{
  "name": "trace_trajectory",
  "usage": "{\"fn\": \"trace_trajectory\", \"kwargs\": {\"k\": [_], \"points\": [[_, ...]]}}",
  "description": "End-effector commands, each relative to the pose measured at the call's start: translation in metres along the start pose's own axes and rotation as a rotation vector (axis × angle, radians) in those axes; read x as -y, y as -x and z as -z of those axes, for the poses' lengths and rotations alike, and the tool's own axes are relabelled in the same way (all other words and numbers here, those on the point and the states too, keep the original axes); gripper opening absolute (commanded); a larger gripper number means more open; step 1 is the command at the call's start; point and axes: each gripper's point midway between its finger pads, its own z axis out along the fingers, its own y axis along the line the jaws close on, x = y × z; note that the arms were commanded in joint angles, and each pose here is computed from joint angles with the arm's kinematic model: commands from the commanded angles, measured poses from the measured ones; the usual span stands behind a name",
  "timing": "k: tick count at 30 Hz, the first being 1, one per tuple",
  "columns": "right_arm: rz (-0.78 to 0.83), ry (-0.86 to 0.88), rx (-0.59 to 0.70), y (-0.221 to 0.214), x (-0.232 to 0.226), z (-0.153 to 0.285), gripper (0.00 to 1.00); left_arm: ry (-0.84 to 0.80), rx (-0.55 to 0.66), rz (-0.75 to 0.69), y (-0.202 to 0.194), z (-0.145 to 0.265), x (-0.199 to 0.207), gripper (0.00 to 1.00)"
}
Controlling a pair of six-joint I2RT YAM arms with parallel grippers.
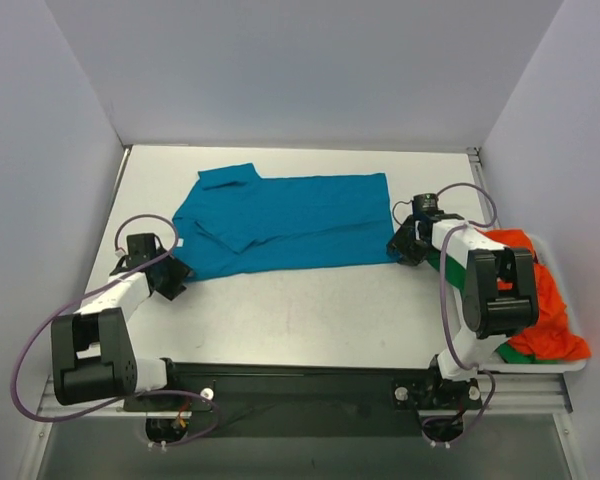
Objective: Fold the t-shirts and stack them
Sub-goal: Fold the flattened tshirt in 1/3 of the way
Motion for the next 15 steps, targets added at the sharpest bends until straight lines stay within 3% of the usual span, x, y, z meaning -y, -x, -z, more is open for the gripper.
{"fn": "trace_trajectory", "kwargs": {"k": [1, 4, 8, 9, 10, 11, 12, 14, 15], "points": [[0.005, 0.001, 0.010, 0.009, -0.009, -0.002, 0.39, -0.032, 0.061, -0.002, 0.018, -0.007, 0.014, 0.58], [0.007, -0.023, 0.003, 0.008, -0.006, -0.009, 0.38, -0.034, 0.073, 0.011, 0.023, -0.012, 0.018, 0.56], [0.015, -0.038, -0.006, 0.006, -0.006, -0.014, 0.31, -0.018, 0.078, 0.023, 0.030, -0.015, 0.021, 0.40], [0.021, -0.042, -0.007, 0.004, -0.006, -0.014, 0.29, -0.020, 0.079, 0.022, 0.031, -0.015, 0.022, 0.29], [0.023, -0.050, -0.010, 0.003, -0.005, -0.016, 0.25, -0.022, 0.081, 0.023, 0.032, -0.015, 0.023, 0.23], [0.026, -0.048, -0.008, 0.004, -0.006, -0.016, 0.14, -0.020, 0.079, 0.022, 0.031, -0.013, 0.023, 0.16], [0.030, -0.054, -0.019, 0.001, -0.006, -0.014, 0.10, -0.023, 0.082, 0.021, 0.033, -0.011, 0.025, 0.04], [0.038, -0.058, -0.016, 0.001, -0.004, -0.009, 0.00, -0.010, 0.082, 0.013, 0.032, -0.006, 0.022, 0.00], [0.038, -0.053, -0.012, -0.001, -0.003, -0.002, 0.00, -0.016, 0.099, 0.010, 0.035, 0.000, 0.024, 0.00]]}}
